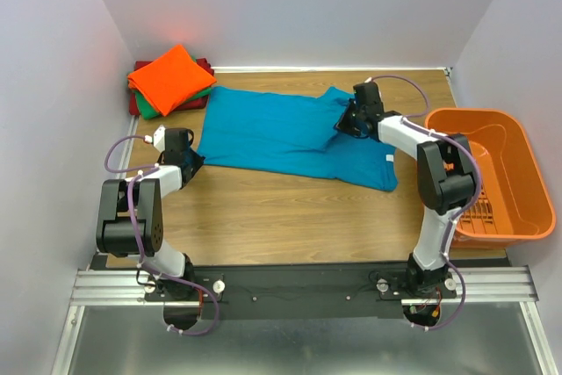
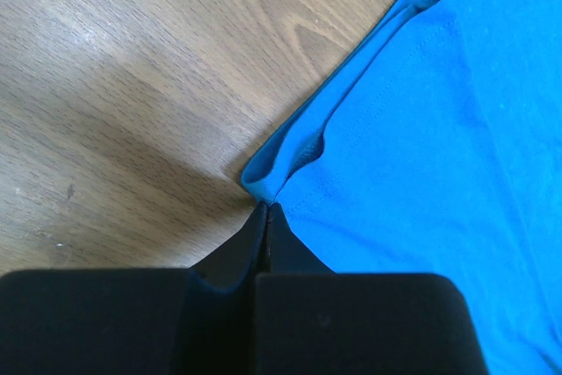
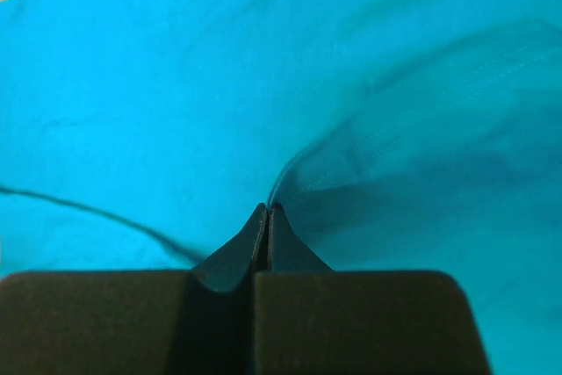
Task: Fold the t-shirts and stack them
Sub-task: Fold the tshirt
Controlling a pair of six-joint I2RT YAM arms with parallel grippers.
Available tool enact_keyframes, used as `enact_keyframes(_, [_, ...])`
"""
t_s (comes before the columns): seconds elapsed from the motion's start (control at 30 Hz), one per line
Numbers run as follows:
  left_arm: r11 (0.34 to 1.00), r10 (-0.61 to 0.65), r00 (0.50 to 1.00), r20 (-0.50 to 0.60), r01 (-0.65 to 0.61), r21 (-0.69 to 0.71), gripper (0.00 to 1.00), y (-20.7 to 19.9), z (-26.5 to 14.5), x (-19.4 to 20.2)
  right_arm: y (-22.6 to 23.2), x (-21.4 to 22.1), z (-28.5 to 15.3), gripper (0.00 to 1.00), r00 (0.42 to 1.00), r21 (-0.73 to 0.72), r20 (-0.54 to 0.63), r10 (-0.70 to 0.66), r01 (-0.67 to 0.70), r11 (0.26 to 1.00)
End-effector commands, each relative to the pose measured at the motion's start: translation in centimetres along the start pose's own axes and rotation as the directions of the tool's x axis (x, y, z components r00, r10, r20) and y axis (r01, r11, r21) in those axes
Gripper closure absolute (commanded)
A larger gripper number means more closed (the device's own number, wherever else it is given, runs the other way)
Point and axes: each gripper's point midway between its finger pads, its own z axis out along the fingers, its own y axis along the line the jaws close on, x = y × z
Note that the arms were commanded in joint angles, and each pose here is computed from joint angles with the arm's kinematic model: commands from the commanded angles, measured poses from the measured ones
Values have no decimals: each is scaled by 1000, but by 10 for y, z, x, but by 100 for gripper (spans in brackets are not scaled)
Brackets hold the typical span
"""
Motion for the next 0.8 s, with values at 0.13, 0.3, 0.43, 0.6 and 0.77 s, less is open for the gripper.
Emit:
enact_keyframes(0.13, [1000,21,1000,2,-22,12,100,0,0,2,1,9,26,46,991,22,-27,-131,131,991])
enact_keyframes(0.3, [1000,18,1000,9,-18,18,100,-1,-3,0,2,-7,7,20,989,48,35,-143,141,989])
enact_keyframes(0.43, [1000,15,1000,25,-15,19,100,-1,-8,-4,-13,2,-26,21,994,96,35,-102,98,990])
enact_keyframes(0.6, [1000,12,999,43,-12,6,100,3,-14,-6,-31,33,-76,22,1000,99,12,3,-5,995])
enact_keyframes(0.77, [1000,-10,996,84,12,-18,100,12,-28,-12,-68,72,-112,22,995,168,3,102,-101,981])
